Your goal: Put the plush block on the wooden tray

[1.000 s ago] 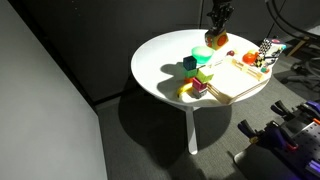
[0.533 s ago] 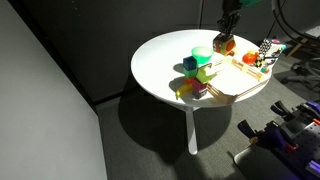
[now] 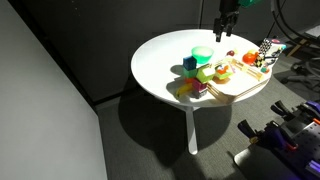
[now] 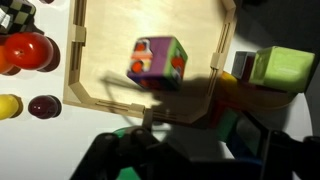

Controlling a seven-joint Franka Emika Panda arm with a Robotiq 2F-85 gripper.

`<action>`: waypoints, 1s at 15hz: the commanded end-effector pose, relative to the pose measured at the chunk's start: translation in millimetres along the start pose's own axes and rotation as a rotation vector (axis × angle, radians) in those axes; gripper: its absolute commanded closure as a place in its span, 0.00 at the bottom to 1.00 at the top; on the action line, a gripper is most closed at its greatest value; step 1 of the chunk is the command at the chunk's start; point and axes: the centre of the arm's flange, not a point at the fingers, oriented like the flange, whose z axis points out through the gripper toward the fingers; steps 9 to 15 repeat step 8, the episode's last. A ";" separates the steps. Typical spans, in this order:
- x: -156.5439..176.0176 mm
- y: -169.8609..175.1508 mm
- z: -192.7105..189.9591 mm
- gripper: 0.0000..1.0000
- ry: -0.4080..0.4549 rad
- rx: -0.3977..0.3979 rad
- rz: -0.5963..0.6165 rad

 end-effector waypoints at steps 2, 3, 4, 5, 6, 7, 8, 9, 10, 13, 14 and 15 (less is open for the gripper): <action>-11.3 -17.3 -24.2 0.00 0.025 0.006 -0.044; -11.4 -21.5 -27.6 0.00 0.028 0.004 -0.044; -11.6 -25.3 -31.2 0.00 0.026 0.005 -0.048; -12.2 -28.9 -34.9 0.00 0.018 0.007 -0.058; -13.0 -32.3 -37.9 0.00 0.005 0.022 -0.063; -3.9 -28.1 -25.2 0.00 0.017 -0.001 -0.045; -5.6 -31.3 -27.6 0.00 0.010 0.003 -0.048; -5.6 -31.3 -27.6 0.00 0.010 0.003 -0.048; -5.6 -31.3 -27.6 0.00 0.010 0.003 -0.048; -5.6 -31.3 -27.6 0.00 0.010 0.003 -0.048; -5.6 -31.3 -27.6 0.00 0.010 0.003 -0.048; -5.6 -31.3 -27.6 0.00 0.010 0.003 -0.048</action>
